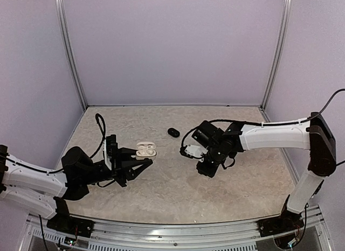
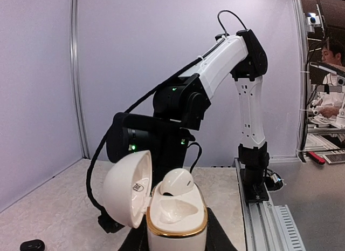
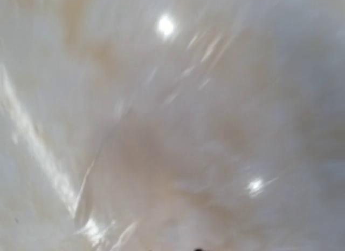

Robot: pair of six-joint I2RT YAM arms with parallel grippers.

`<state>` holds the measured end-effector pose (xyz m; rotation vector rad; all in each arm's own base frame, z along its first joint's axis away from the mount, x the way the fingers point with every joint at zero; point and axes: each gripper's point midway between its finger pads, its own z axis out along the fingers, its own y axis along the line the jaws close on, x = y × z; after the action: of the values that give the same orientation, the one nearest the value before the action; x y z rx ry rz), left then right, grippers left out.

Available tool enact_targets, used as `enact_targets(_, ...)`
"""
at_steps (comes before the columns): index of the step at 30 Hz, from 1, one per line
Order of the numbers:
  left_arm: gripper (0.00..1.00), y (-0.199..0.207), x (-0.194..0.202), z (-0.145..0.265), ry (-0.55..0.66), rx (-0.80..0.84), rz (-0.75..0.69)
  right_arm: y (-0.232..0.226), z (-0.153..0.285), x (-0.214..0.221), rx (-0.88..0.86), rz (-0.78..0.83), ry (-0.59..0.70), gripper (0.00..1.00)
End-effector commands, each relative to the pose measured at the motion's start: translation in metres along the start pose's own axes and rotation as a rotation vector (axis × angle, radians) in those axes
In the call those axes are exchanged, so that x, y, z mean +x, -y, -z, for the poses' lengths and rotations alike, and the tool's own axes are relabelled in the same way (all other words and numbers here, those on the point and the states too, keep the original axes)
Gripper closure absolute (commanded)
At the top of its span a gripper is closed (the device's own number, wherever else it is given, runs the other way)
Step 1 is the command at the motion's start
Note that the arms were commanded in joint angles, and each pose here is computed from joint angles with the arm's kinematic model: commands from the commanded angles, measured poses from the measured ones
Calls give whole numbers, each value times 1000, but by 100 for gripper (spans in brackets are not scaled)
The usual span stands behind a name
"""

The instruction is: Insert the wireless bluetooth earbuds into the charging case

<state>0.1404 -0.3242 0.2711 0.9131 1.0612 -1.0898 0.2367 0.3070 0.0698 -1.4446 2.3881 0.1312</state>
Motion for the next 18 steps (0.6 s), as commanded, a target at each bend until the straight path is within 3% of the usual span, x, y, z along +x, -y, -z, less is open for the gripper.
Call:
enact_targets(1,94,-10,-15,4,62,-44,-2,15,51,-52,14,-56,253,88)
enact_targets(9,94,-21,-11,3,69,-70,6,-2,158,-120,-98,-8,719,86)
enact_targets(15,94,-29,-15,4,85,-107,-15,-22,239,-140,-209,53,1016,86)
enact_targets(18,94,-31,-19,4,104,-120,-28,-33,265,-145,-255,58,1106,85)
